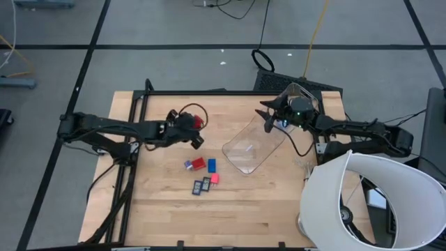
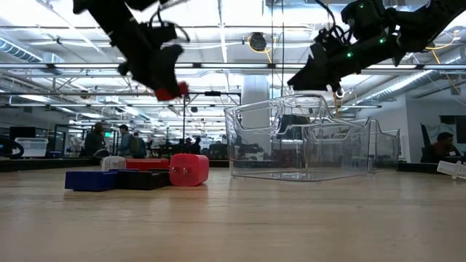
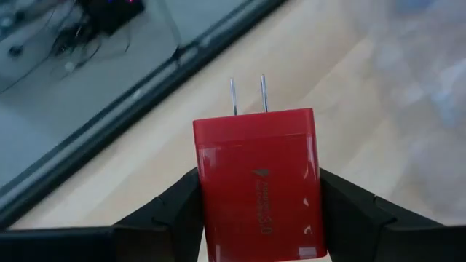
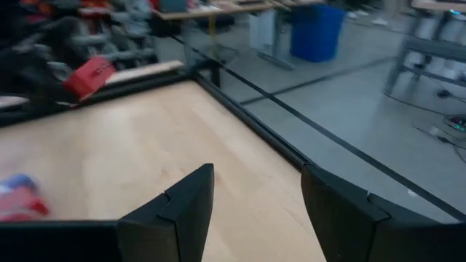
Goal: Pick & Place Office items
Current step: Put the top red charger adapter into the right transparent bin
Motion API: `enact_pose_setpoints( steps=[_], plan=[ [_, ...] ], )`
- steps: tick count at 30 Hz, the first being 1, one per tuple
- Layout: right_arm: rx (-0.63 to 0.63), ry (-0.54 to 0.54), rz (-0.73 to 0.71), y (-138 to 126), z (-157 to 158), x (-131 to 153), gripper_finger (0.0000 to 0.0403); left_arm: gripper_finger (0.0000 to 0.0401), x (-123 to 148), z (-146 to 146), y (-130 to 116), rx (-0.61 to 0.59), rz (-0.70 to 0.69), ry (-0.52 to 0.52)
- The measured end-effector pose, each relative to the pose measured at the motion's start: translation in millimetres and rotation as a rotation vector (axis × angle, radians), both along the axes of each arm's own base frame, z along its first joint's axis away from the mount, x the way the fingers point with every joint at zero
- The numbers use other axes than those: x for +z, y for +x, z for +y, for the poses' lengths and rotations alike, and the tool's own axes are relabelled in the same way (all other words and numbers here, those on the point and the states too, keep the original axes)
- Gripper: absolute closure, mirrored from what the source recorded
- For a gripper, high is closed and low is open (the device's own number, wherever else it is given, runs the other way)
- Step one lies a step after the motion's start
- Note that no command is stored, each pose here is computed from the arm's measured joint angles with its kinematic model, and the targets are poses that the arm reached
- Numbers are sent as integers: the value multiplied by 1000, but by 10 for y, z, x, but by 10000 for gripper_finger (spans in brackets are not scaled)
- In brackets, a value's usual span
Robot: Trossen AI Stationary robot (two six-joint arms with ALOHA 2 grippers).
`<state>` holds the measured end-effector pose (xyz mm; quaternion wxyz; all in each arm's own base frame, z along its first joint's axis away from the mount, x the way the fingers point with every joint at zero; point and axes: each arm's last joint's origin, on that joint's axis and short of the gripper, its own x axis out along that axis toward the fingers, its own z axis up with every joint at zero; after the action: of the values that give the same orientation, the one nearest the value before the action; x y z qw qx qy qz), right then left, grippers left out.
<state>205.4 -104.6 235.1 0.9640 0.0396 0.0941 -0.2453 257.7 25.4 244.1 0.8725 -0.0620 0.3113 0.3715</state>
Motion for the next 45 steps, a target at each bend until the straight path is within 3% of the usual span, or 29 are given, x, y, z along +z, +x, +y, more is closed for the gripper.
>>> enact_pose_setpoints(
  steps=[4, 12, 17, 22, 29, 41, 45],
  plan=[
    [115, -22, -64, 70, 123, 64, 206, 186, 120, -122, 50, -121, -49, 78],
    [226, -114, -93, 183, 344, 107, 206, 186, 159, -341, 242, -304, -97, 214],
    [306, -201, -68, 341, 449, 5, 206, 186, 198, -398, 310, -393, -169, 205],
    [437, -267, -159, 546, 514, -76, 206, 186, 280, -435, 373, -519, -264, 211],
    [525, -213, -231, 782, 563, -66, 203, 186, 340, -452, 397, -585, -327, 221],
    [627, -133, -291, 967, 712, 16, 98, 187, 360, -474, 407, -652, -363, 195],
    [663, -144, -323, 993, 821, 75, 80, 187, 326, -485, 459, -667, -382, 187]
  ],
)
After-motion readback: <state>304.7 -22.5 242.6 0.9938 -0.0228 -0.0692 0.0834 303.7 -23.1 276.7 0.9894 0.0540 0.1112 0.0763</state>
